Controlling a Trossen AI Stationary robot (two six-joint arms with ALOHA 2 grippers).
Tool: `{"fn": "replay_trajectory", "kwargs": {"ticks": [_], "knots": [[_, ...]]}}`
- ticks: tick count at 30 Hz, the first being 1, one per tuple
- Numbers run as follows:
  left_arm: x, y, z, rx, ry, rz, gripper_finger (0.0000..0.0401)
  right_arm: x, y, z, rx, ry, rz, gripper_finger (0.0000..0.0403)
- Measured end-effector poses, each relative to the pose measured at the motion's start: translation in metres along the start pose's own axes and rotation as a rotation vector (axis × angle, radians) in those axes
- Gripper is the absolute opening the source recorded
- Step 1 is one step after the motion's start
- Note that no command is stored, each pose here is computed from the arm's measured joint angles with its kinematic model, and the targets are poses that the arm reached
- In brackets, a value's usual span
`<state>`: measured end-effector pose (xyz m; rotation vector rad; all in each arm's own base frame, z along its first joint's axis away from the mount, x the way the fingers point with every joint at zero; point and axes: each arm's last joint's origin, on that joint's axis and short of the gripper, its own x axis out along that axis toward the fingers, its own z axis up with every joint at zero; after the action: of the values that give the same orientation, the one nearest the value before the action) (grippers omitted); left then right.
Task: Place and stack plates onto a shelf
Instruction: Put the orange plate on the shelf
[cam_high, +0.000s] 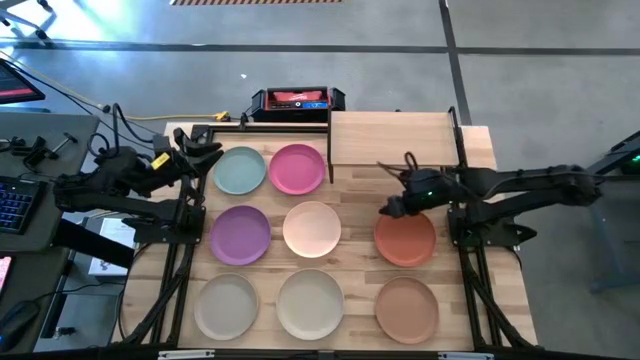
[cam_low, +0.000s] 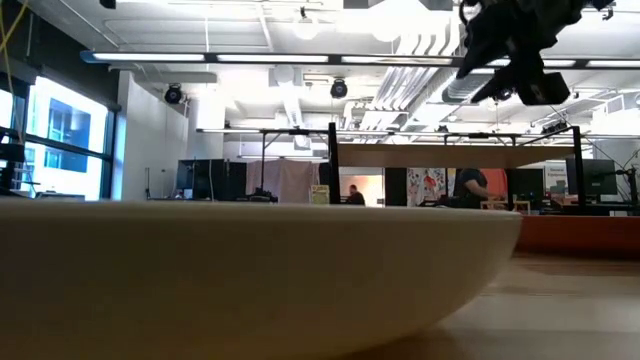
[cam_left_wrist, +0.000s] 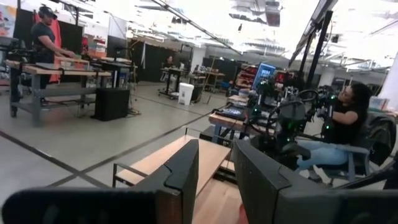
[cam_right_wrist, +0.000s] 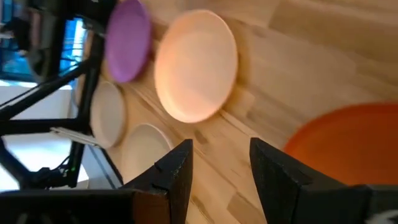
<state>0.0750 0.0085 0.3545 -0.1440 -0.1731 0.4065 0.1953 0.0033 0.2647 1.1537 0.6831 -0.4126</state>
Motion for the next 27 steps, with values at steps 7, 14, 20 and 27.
{"fn": "replay_trajectory", "kwargs": {"ticks": [7, 14, 20, 27], "knots": [[0.0, 0.0, -0.004, 0.021, 0.036, 0.004, 0.009, 0.026, 0.002, -0.014, 0.084, 0.098, -0.081, 0.0142], [0.0, 0.001, -0.009, 0.047, 0.085, 0.012, 0.009, 0.043, 0.002, -0.034, 0.175, 0.168, -0.167, 0.0142], [-0.001, 0.002, -0.012, 0.065, 0.119, 0.016, 0.009, 0.048, -0.001, -0.055, 0.255, 0.22, -0.266, 0.0142], [-0.001, 0.002, -0.015, 0.078, 0.145, 0.018, 0.009, 0.056, 0.0, -0.076, 0.253, 0.264, -0.307, 0.0142]]}}
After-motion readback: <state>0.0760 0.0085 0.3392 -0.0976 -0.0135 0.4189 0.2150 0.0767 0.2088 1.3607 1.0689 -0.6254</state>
